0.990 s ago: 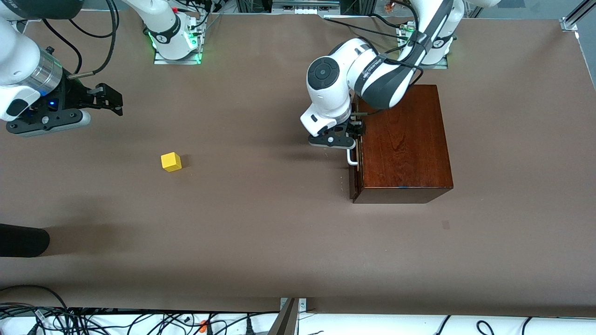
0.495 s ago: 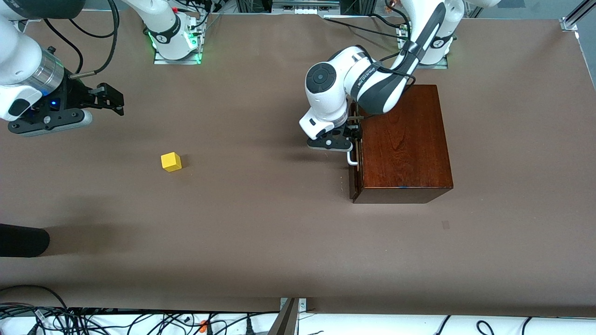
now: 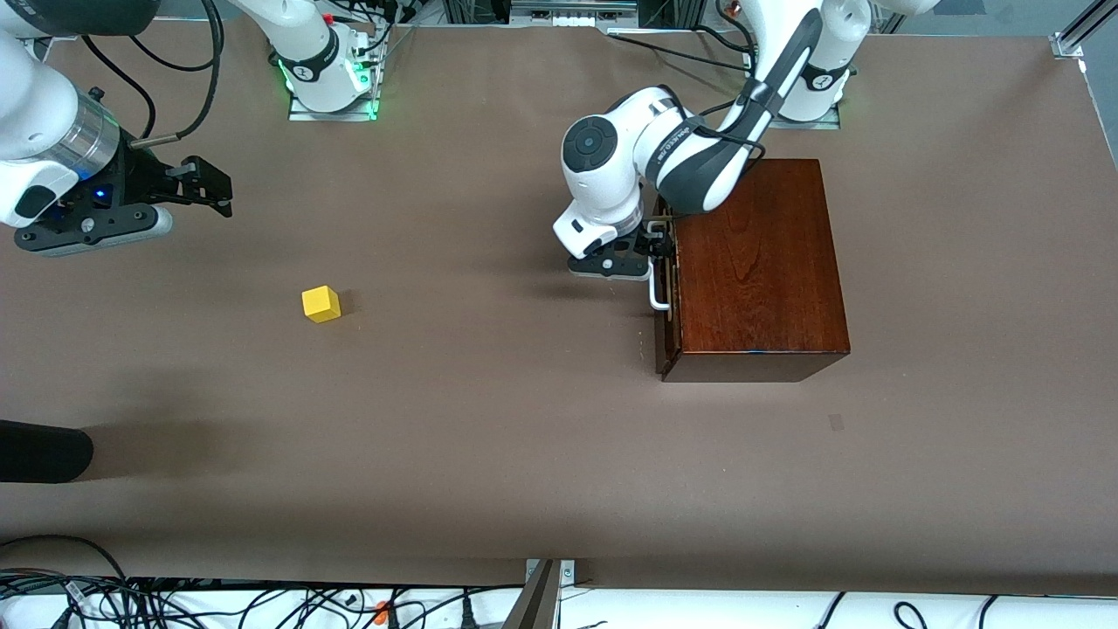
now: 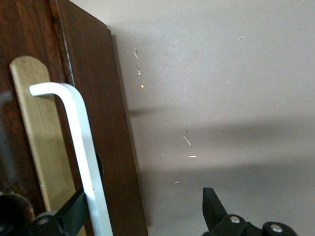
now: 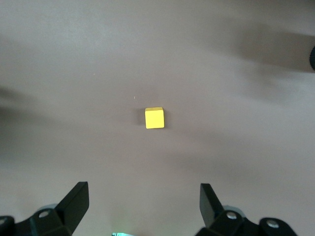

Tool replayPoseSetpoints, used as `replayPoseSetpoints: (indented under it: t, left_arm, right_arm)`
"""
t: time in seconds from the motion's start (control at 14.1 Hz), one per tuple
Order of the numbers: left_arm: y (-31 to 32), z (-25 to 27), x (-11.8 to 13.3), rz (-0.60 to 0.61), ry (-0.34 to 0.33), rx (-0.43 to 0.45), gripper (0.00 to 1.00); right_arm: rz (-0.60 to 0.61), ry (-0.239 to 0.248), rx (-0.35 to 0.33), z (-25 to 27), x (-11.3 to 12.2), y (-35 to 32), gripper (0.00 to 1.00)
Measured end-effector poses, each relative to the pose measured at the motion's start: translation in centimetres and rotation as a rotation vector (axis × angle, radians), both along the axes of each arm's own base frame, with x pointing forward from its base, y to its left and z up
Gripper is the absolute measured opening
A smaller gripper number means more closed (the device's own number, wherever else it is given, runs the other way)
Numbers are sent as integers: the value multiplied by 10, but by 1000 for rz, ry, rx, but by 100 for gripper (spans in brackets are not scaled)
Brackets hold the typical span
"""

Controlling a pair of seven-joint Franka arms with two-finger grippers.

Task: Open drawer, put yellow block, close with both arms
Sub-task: 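Pull the drawer open by its handle with the left gripper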

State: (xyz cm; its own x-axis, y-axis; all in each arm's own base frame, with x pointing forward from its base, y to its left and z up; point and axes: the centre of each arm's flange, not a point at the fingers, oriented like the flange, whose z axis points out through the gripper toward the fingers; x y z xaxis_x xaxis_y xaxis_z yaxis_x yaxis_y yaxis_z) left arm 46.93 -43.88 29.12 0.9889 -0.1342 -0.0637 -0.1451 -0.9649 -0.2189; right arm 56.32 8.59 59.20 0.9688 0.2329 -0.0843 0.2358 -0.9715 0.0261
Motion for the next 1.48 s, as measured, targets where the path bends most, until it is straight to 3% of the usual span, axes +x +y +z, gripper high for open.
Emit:
replayPoseSetpoints:
  t: [1.48]
  left_arm:
    - [-74,0,-7,34,-63,-81,100]
  right_arm:
    - [-2,1,6,0,0,1,100]
